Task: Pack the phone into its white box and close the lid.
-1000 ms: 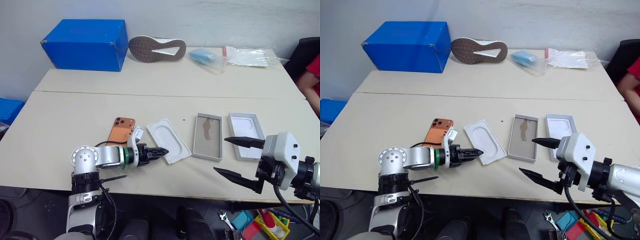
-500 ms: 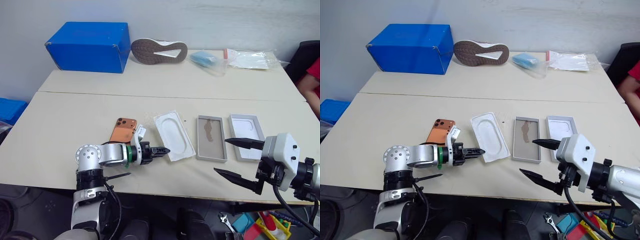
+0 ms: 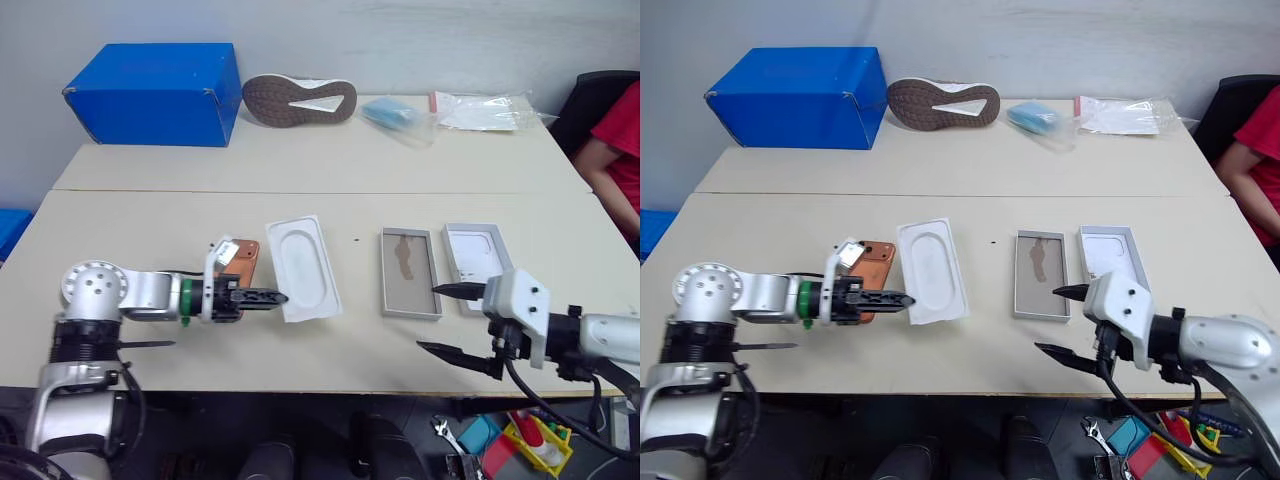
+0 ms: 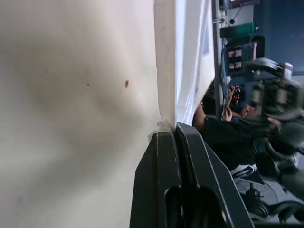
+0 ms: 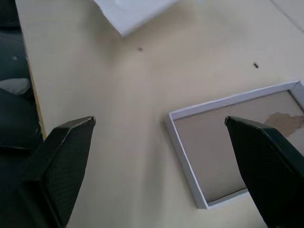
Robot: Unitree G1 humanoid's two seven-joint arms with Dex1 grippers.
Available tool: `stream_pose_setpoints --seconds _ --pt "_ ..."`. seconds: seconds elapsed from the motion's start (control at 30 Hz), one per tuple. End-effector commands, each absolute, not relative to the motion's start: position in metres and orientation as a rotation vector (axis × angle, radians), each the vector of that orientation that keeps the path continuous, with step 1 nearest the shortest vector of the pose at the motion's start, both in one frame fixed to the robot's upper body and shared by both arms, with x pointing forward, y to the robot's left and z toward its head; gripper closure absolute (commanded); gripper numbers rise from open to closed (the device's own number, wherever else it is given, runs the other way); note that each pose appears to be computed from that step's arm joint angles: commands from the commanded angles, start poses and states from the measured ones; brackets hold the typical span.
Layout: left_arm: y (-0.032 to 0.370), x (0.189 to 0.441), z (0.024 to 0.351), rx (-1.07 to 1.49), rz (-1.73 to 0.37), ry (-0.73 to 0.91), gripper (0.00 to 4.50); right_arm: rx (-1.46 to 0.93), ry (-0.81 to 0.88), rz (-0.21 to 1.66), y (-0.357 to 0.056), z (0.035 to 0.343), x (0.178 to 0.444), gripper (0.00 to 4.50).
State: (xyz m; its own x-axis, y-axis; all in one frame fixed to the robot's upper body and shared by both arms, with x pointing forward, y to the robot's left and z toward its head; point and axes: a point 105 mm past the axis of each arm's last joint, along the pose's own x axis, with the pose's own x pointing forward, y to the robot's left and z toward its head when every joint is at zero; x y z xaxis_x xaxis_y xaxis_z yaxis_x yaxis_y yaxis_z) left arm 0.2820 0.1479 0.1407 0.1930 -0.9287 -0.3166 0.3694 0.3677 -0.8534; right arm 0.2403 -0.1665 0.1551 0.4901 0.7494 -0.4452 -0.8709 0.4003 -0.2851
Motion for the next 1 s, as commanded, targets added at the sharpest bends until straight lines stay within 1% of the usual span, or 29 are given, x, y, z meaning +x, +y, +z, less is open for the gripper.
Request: stream_pose_setpoints --seconds 0.03,0.1,0.2,0.23,0.37,0.4,0.5,0.57,0.73,0.83,0.93,1.0 --pt "0.153 0.279 0.161 -0.711 -1.13 0.926 4.49 -0.554 0.293 1.041 -0.167 0.145 0.258 0.0" --pt "0.157 0.276 0.166 -0.684 -1.169 0.908 4.49 -0.568 0.32 1.059 -0.166 0.137 0.266 0.0" --pt "0.16 0.274 0.169 -0.657 -1.218 0.889 4.5 -0.58 0.358 1.108 -0.164 0.123 0.272 0.64" --pt "0.16 0.274 0.17 -0.654 -1.227 0.885 4.5 -0.588 0.369 1.122 -0.164 0.118 0.272 0.94" --pt "0.166 0.275 0.169 -0.631 -1.237 0.871 4.5 -0.616 0.382 1.145 -0.163 0.106 0.278 2.44" --pt "0.168 0.276 0.168 -0.628 -1.237 0.869 4.5 -0.62 0.379 1.145 -0.163 0.104 0.28 2.73" --pt "0.172 0.277 0.168 -0.616 -1.25 0.855 4.5 -0.628 0.359 1.18 -0.159 0.104 0.281 3.85" --pt "0.173 0.278 0.167 -0.598 -1.257 0.844 4.5 -0.617 0.342 1.22 -0.153 0.107 0.279 4.46" --pt "0.174 0.281 0.168 -0.587 -1.256 0.838 4.5 -0.586 0.266 1.395 -0.121 0.127 0.252 4.46" --pt "0.172 0.281 0.17 -0.584 -1.268 0.846 4.5 -0.568 0.257 1.435 -0.106 0.132 0.24 4.46" --pt "0.165 0.279 0.172 -0.581 -1.298 0.868 4.5 -0.596 0.271 1.405 -0.095 0.121 0.238 4.46" --pt "0.163 0.277 0.174 -0.581 -1.313 0.884 4.5 -0.655 0.281 1.376 -0.096 0.109 0.241 4.46"
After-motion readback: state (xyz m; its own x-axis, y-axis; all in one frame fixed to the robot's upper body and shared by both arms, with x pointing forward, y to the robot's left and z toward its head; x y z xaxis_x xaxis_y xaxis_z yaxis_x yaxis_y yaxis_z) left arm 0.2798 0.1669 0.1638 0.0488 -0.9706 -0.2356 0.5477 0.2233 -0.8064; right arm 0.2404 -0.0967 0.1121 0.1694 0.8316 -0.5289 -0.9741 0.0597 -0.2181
